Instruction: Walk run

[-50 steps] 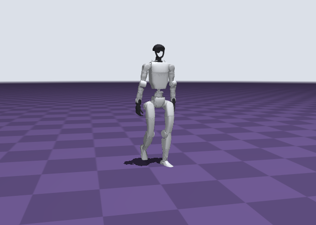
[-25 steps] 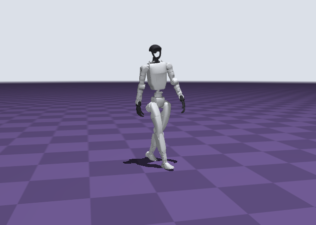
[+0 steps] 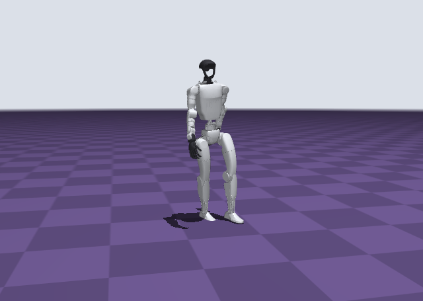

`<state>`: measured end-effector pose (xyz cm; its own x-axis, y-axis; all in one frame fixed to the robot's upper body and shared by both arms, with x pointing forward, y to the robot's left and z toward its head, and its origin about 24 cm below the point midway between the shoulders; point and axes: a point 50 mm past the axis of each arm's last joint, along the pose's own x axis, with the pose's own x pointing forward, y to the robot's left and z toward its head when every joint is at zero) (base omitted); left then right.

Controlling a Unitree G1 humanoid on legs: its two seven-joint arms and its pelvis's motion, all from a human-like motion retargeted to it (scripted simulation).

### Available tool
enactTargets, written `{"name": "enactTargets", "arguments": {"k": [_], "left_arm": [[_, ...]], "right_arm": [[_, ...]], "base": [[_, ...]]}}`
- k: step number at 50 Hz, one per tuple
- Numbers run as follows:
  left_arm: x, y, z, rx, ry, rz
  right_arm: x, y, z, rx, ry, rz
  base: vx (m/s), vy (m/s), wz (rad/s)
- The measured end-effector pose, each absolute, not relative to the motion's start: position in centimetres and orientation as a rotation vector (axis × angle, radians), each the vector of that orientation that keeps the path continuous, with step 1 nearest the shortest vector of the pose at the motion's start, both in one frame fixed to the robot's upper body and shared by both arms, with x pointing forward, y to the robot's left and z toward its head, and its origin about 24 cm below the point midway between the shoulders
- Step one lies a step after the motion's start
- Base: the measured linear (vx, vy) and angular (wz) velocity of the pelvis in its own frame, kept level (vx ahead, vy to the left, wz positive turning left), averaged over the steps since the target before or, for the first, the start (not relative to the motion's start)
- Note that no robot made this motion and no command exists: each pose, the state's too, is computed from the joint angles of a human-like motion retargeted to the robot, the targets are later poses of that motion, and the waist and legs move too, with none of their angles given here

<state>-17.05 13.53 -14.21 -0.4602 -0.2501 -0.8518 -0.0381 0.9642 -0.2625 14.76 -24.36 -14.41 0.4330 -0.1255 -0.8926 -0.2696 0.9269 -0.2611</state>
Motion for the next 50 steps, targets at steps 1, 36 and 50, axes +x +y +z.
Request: {"name": "enactTargets", "arguments": {"k": [1,36,50], "left_arm": [[-17.0,13.3,-14.2,-0.217,2.038,-0.263],[16.3,25.3,-13.3,0.275,1.008,-0.070],[-1.8,21.4,-17.5,0.244,1.629,-0.266]], "right_arm": [[15.6,-24.5,-14.0,-0.402,1.092,0.081],[-13.7,-19.7,-15.0,0.182,1.940,0.035],[-9.9,-22.1,-15.8,-0.044,1.869,0.174]], "base": [[0.66,-0.14,-0.84],[0.77,-0.12,0.09],[0.77,-0.46,0.09]]}}
